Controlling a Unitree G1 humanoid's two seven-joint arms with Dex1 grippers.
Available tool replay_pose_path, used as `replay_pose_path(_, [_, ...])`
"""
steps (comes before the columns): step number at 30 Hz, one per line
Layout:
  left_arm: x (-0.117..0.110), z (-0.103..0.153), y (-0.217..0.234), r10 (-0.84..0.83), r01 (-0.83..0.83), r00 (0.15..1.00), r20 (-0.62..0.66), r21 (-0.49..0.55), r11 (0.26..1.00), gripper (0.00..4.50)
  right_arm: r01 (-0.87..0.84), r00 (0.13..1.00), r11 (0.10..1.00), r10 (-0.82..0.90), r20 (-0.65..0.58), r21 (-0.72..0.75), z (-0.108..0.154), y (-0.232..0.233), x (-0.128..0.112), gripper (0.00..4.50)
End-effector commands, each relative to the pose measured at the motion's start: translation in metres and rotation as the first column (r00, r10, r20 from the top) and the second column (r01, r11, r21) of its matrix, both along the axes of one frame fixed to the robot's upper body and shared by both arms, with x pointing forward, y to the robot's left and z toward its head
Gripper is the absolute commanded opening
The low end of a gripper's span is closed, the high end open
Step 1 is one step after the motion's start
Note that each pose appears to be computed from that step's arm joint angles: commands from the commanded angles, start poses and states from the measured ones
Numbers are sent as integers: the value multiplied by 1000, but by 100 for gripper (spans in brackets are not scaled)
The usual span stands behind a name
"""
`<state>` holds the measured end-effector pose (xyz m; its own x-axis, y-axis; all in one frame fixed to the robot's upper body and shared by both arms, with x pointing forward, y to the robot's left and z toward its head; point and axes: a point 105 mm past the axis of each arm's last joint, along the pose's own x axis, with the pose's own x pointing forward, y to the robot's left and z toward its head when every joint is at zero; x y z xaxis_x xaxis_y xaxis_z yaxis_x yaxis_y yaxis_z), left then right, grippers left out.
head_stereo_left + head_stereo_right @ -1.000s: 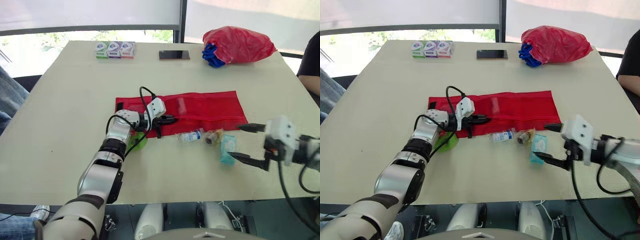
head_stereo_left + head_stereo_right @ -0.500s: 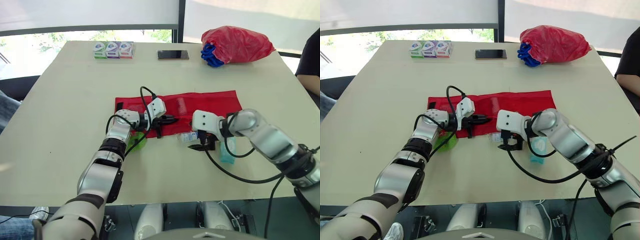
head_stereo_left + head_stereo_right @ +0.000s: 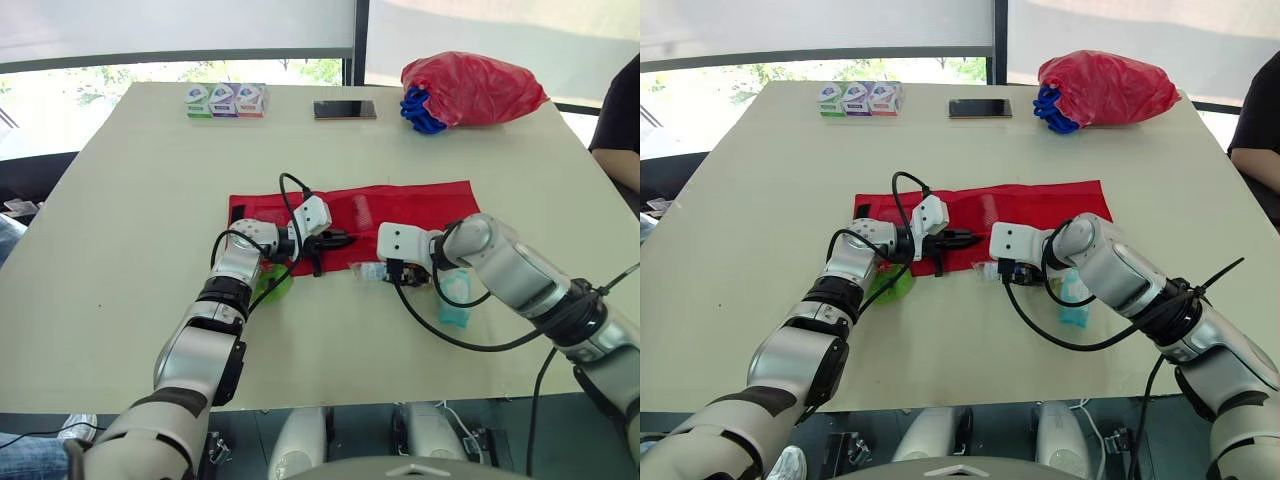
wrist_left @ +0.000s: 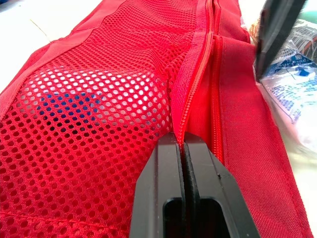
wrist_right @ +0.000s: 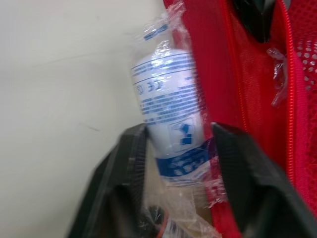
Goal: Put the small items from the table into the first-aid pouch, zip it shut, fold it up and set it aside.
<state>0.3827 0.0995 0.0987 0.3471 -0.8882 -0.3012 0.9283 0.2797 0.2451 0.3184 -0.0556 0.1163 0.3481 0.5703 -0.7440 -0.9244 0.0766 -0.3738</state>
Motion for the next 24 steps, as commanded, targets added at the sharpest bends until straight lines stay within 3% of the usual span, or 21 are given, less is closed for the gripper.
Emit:
replay_pose_path(1, [2, 5, -2, -3, 3, 1000, 22, -7, 1000, 0, 12, 1000, 997, -10, -19, 83, 18, 6, -7, 42])
replay_pose_path(2, [2, 5, -2, -4, 4, 1000, 22, -8, 1000, 0, 28, 999, 993, -23, -38, 119, 21, 9, -9, 8])
replay_pose_path(8, [2, 6, -3, -3, 3, 1000, 23, -20, 1000, 0, 234, 971, 930, -208, -117, 284, 28, 6, 1, 2])
replay_pose_path(15, [2, 10, -6, 3, -2, 1000, 20, -76, 997, 0, 487, 872, 852, -461, -165, 190, 9, -30, 10, 2])
replay_pose_path(24, [-3, 13, -9, -19, 20, 1000, 10, -122, 992, 0, 608, 793, 765, -578, -191, 210, 2, -26, 22, 2])
